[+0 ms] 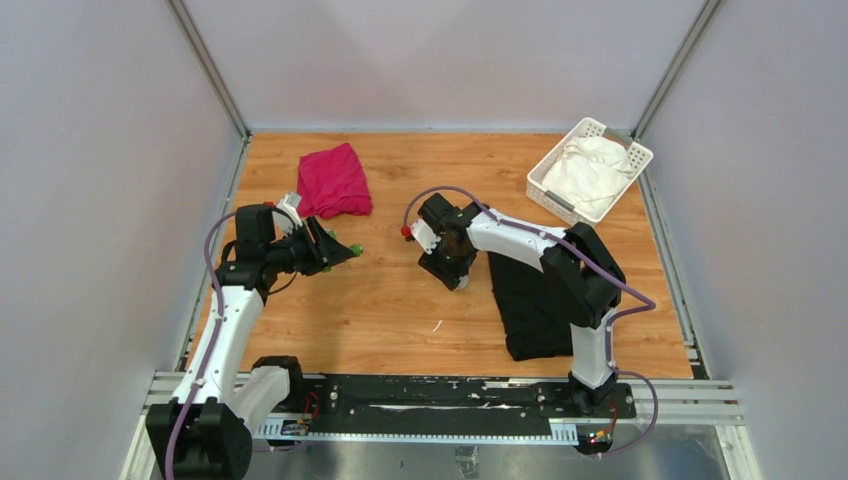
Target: Install the water faucets
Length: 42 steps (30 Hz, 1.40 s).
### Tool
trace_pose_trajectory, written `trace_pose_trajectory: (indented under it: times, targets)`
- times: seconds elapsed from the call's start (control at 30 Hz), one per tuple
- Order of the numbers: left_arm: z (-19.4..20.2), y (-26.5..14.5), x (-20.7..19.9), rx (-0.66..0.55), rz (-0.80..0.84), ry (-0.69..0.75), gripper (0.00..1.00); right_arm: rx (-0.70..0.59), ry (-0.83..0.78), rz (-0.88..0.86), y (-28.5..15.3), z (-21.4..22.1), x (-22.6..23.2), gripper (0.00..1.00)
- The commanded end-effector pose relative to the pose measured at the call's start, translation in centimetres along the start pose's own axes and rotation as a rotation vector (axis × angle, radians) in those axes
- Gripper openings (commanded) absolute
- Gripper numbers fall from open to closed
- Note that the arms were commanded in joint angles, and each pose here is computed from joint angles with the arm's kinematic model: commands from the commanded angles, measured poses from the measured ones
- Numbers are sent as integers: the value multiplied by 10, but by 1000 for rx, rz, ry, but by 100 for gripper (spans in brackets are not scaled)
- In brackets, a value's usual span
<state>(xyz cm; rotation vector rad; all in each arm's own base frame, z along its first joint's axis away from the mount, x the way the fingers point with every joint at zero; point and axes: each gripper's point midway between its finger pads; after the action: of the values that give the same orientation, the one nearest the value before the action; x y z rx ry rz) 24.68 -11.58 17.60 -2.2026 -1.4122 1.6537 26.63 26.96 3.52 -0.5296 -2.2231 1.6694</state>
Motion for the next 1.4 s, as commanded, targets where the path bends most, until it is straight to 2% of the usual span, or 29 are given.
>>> trace_pose_trajectory:
  times: [0.0, 0.2, 0.3, 0.43, 0.63, 0.97, 1.23, 1.37]
  targets:
    - [-1, -1, -6, 5, 20, 21, 0, 7, 54, 65, -2, 6, -10, 63]
    - [-1, 0, -4, 5, 17, 25, 0, -69, 178, 223, -12, -8, -18, 86]
    - [0, 0, -4, 7, 17, 22, 0, -72, 188, 254, -10, -9, -12, 87]
    - [-1, -1, -4, 3, 20, 27, 0, -57, 189, 218, -3, -7, -7, 84]
    - [0, 0, -3, 5, 18, 26, 0, -22, 241, 226, -5, -1, -8, 69]
    - [1, -1, -3, 2, 17, 30, 0, 0, 269, 224, -3, 9, -10, 67]
    - [0, -1, -3, 1, 14, 28, 0, 20, 266, 233, 1, 14, -12, 59]
    - [0, 0, -3, 1, 15, 26, 0, 21, 269, 236, 1, 15, -13, 61]
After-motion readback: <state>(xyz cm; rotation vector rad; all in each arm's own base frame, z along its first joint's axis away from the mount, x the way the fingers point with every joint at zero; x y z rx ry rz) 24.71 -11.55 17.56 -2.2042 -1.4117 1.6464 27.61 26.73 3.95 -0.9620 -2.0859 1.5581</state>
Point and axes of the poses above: each gripper's point midway between its finger pads, its own y axis out along the fingers, its own x axis along the line the jaws close on, z = x × y, and after that the axes turned 1 degree about -y, right-handed
